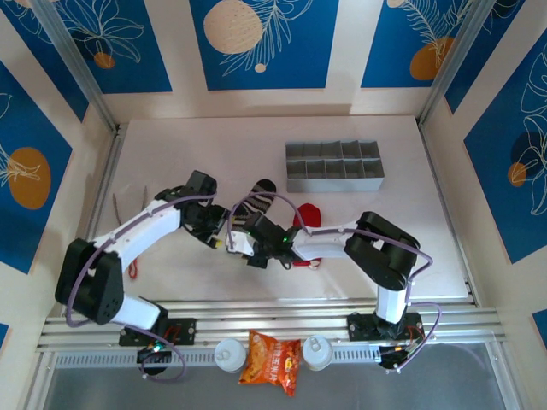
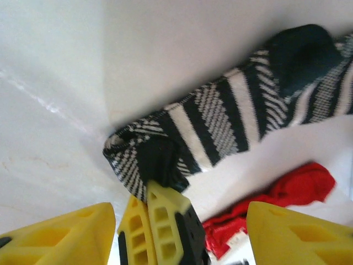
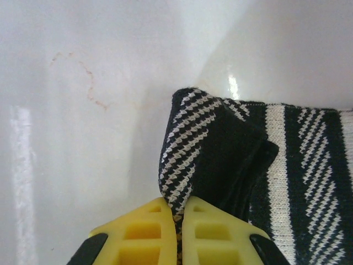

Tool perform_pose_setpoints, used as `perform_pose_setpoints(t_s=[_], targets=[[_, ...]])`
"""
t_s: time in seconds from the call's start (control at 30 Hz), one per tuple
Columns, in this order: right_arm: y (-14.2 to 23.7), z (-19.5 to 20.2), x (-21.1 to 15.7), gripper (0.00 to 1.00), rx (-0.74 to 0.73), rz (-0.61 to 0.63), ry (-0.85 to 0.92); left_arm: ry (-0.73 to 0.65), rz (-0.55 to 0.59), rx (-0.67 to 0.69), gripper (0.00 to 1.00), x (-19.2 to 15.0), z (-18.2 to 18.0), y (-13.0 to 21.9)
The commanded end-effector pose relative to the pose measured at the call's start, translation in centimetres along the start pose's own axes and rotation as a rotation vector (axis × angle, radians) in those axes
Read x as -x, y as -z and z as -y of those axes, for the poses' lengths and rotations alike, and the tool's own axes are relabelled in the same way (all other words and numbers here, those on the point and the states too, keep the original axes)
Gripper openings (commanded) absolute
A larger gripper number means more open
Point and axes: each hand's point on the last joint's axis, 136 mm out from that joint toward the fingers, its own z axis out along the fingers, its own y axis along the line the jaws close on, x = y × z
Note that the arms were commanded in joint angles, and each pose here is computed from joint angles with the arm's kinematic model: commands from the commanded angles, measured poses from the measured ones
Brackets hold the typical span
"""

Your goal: Roll the socks

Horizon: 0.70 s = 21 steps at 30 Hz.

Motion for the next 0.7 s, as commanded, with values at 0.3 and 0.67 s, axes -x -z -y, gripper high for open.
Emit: perform_pose_setpoints(t_s=[0.3,0.67], targets=[[2.9,-3.0,1.6,0.0,0.432,0.081,-0.38,0.041,-0.045,0.004,0.64,-1.0,-3.2,-0.6],[3.0,-1.6,2.0,0.0,0.563,0.095,-0.58,0.079,-0.137,0.016,0.62,-3.2,-4.3,-4.5]])
